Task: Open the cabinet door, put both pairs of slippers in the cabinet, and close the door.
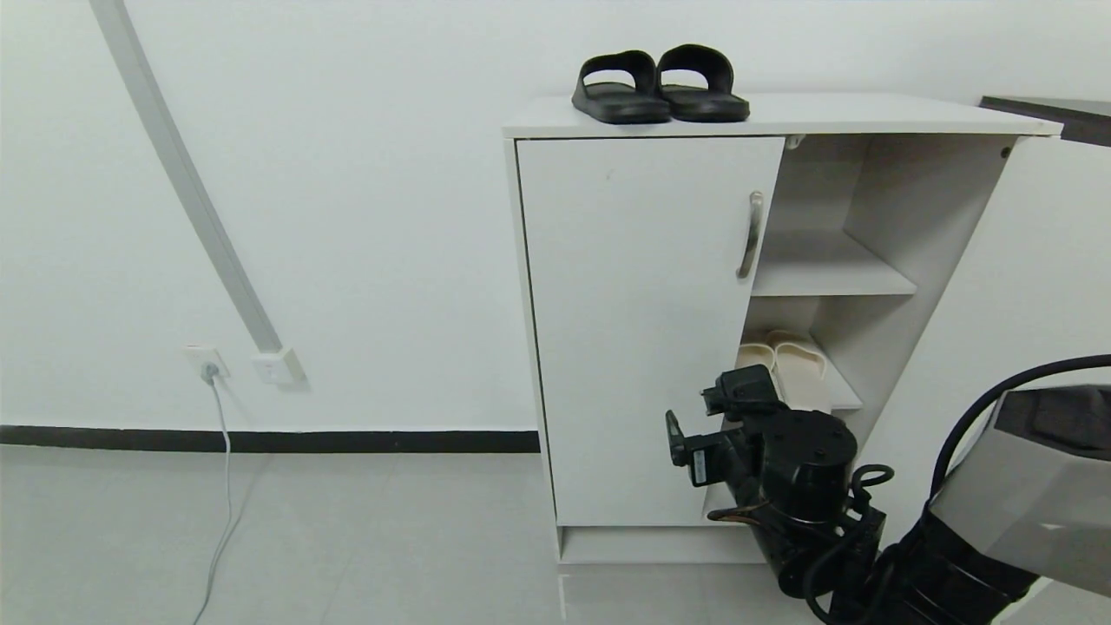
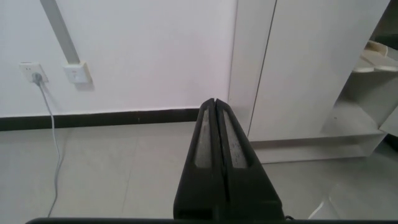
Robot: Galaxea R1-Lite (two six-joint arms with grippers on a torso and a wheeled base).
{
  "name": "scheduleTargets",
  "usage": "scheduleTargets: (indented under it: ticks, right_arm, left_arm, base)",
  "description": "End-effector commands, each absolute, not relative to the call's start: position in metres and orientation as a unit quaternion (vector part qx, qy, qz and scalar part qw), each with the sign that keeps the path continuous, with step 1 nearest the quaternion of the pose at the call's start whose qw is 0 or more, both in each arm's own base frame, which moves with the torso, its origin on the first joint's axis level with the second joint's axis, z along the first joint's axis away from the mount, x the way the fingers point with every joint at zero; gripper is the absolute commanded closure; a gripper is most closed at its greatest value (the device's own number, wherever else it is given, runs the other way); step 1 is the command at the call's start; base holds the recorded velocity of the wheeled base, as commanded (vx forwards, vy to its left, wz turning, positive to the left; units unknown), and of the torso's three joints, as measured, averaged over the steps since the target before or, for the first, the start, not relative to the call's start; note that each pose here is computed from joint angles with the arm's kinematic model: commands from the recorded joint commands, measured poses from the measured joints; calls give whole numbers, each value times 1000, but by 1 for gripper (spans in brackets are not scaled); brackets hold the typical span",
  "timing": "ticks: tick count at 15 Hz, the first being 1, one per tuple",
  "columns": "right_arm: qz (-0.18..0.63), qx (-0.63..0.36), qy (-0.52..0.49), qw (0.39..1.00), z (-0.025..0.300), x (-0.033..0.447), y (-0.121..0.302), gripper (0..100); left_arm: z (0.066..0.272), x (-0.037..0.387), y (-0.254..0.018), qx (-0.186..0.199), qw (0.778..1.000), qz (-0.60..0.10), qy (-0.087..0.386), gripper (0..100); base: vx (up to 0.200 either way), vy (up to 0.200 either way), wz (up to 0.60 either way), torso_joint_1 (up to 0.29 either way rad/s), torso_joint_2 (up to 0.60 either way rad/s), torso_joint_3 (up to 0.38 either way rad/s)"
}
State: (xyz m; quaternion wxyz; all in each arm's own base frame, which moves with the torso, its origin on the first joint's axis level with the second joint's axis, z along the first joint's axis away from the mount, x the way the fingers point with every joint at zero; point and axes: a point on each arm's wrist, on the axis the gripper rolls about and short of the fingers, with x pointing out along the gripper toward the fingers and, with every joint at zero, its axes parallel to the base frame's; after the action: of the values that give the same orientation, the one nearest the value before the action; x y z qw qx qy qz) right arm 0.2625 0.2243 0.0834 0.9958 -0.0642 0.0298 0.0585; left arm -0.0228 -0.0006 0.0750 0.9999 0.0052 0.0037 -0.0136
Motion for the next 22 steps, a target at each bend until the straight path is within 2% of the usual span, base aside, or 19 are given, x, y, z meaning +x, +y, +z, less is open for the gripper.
scheduleTargets:
  ticks: [1, 9, 22]
  right_arm:
    - [59, -67, 33, 995, 81, 263, 225, 0]
    - [59, -66, 32, 995, 81, 262, 225, 0]
    - [60, -70, 38, 995, 78, 262, 223, 0]
  left_arm:
    - [75, -23, -1, 5, 1000, -14, 2, 100]
    - [75, -23, -1, 5, 1000, -14, 2, 100]
    - [75, -23, -1, 5, 1000, -14, 1, 100]
  base:
    - [0, 0, 0, 17, -246, -344]
    - [0, 0, 0, 83, -471, -356]
    - [0, 0, 0, 172, -494, -320]
